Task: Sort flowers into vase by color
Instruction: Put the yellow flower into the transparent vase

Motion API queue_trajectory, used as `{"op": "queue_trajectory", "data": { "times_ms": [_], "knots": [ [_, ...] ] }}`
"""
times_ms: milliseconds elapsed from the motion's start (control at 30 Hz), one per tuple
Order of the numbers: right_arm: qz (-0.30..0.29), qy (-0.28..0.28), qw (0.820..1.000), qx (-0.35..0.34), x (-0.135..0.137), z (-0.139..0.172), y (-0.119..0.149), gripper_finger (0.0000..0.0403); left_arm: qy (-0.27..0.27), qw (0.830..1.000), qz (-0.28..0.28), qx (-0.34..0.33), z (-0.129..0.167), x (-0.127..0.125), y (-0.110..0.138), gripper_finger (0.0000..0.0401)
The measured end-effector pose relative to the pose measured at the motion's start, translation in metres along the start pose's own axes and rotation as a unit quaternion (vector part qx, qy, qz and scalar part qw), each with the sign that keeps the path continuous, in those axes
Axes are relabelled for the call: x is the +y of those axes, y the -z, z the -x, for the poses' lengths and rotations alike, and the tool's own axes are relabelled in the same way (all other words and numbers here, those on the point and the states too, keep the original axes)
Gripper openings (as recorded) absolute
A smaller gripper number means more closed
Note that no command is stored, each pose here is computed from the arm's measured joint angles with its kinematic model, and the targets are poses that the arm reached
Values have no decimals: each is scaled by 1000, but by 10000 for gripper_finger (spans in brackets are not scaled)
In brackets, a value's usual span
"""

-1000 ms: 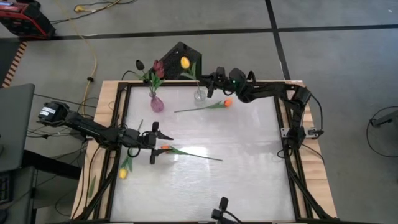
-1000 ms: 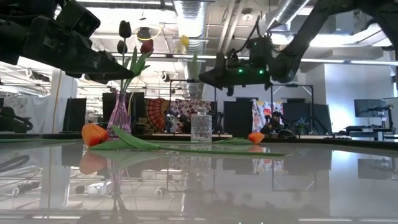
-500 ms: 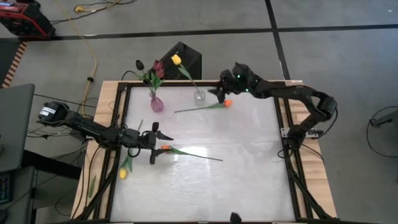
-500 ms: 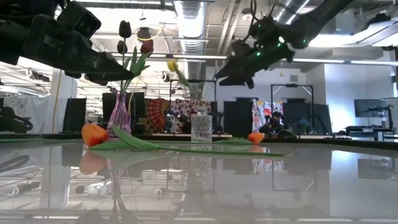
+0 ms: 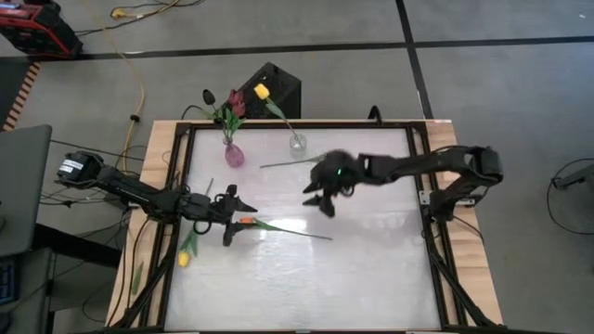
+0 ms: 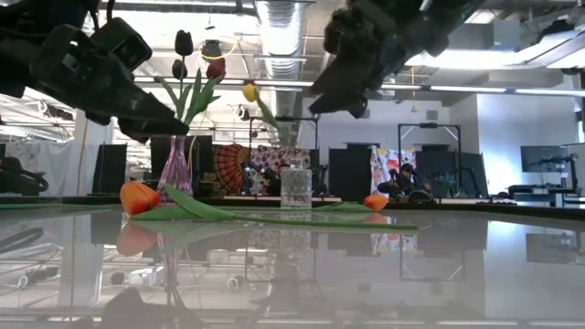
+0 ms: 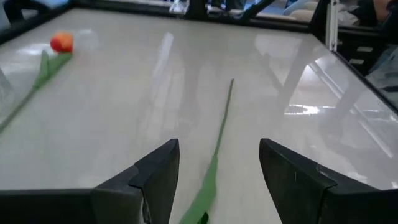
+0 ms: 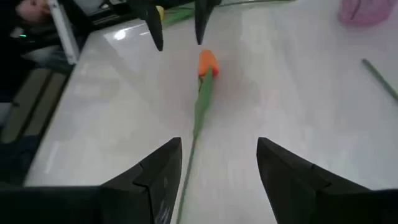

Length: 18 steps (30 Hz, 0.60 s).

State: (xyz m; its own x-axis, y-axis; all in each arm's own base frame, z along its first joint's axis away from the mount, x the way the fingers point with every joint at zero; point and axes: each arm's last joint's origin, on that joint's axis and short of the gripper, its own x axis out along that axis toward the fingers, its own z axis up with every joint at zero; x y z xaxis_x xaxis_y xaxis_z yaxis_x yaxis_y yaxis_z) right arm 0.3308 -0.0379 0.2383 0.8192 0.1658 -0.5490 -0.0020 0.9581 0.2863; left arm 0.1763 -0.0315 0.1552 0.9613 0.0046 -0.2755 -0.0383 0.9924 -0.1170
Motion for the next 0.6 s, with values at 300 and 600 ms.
{"op": "queue_trajectory", "data": {
  "times_ms": [300,600],
  "knots": [
    [-27,-10,999,45,44,-74,17,234,-13,1000,15,7,0,0,-1,210],
    [12,-29,994,100,69,-120,30,234,-143,959,143,200,27,1,-48,210]
  ]
}}
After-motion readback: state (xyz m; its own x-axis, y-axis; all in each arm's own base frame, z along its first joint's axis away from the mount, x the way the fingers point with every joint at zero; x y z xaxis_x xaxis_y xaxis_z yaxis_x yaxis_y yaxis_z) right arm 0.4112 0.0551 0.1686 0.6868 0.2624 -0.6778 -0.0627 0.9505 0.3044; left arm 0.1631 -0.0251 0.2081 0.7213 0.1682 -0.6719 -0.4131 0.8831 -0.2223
